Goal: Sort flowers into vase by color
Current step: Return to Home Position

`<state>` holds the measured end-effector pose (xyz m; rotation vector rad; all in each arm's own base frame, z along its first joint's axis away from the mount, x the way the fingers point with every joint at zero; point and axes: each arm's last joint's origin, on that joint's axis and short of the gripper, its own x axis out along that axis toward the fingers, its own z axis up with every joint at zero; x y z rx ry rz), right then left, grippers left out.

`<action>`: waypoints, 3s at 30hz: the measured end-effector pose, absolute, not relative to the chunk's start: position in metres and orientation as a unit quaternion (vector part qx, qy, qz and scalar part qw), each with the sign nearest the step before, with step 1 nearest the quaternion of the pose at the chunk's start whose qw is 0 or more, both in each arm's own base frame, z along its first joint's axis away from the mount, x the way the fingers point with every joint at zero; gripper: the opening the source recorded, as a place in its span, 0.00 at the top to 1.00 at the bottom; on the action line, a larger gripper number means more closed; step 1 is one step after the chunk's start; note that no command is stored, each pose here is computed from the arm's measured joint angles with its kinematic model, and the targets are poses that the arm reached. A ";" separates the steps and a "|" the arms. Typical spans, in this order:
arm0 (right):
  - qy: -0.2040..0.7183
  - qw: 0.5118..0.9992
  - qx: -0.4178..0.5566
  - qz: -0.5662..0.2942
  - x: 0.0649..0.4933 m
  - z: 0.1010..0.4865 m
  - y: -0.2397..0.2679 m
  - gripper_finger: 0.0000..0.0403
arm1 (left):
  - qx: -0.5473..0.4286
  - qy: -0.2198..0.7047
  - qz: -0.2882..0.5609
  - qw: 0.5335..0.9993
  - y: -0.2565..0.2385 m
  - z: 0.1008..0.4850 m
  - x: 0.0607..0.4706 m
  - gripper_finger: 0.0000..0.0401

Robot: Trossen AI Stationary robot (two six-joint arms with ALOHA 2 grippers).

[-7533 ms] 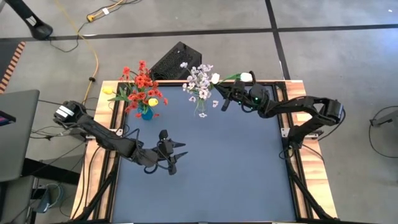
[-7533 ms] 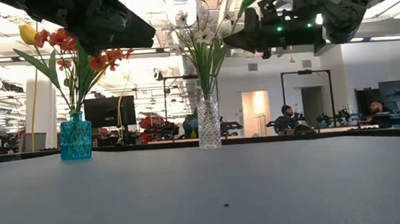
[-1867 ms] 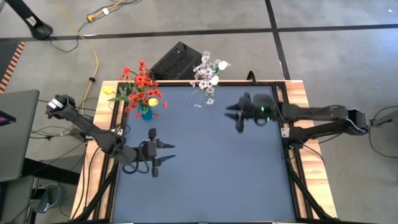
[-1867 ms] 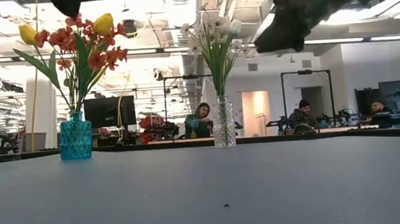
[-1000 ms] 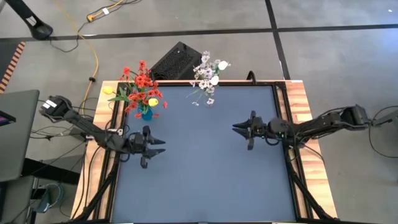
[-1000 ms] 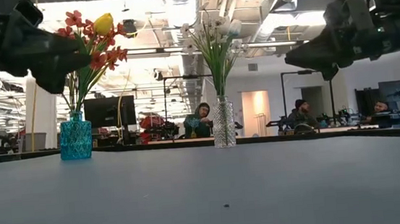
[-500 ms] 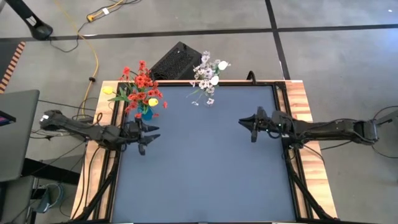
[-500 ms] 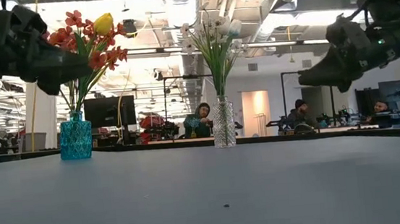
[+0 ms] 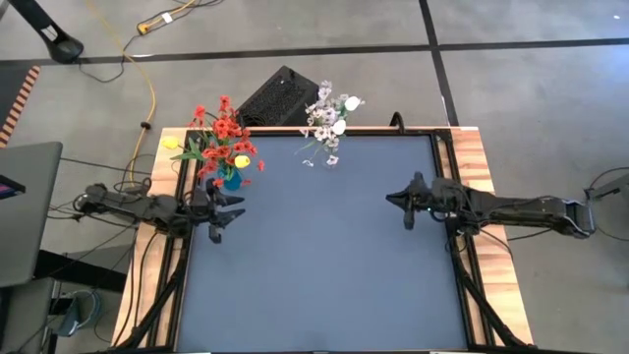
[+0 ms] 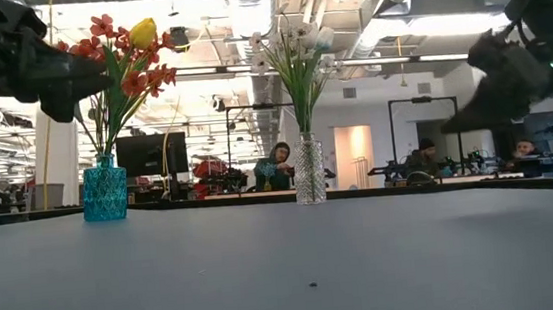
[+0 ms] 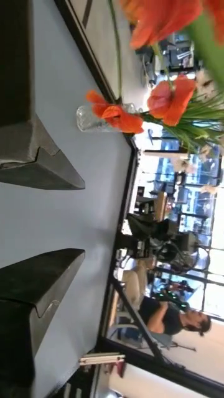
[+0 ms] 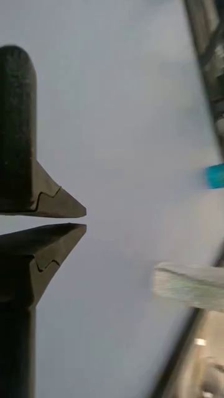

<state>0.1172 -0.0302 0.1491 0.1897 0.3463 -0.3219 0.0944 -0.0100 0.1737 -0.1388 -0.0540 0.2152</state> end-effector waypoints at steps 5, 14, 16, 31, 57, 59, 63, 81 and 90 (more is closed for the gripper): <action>0.187 0.965 0.095 -0.157 0.115 0.146 -0.029 0.87 | -0.071 -0.022 0.116 0.991 -0.010 0.173 0.095 0.62; 0.218 0.956 0.081 -0.177 0.112 0.141 -0.029 0.87 | -0.068 -0.021 0.117 0.991 -0.010 0.173 0.095 0.62; 0.223 0.955 0.081 -0.178 0.112 0.140 -0.029 0.87 | -0.068 -0.020 0.117 0.991 -0.010 0.173 0.095 0.62; 0.222 0.955 0.082 -0.179 0.112 0.140 -0.029 0.87 | -0.068 -0.020 0.117 0.991 -0.010 0.173 0.095 0.62; 0.222 0.955 0.082 -0.179 0.112 0.140 -0.029 0.87 | -0.068 -0.020 0.117 0.991 -0.010 0.173 0.095 0.62; 0.222 0.955 0.082 -0.179 0.112 0.140 -0.029 0.87 | -0.068 -0.020 0.117 0.991 -0.010 0.173 0.095 0.62; 0.222 0.955 0.082 -0.179 0.112 0.140 -0.029 0.87 | -0.068 -0.020 0.117 0.991 -0.010 0.173 0.095 0.62; 0.222 0.955 0.082 -0.179 0.112 0.140 -0.029 0.87 | -0.068 -0.021 0.117 0.991 -0.010 0.173 0.095 0.62; 0.222 0.955 0.082 -0.179 0.112 0.140 -0.029 0.87 | -0.068 -0.021 0.117 0.991 -0.010 0.173 0.095 0.62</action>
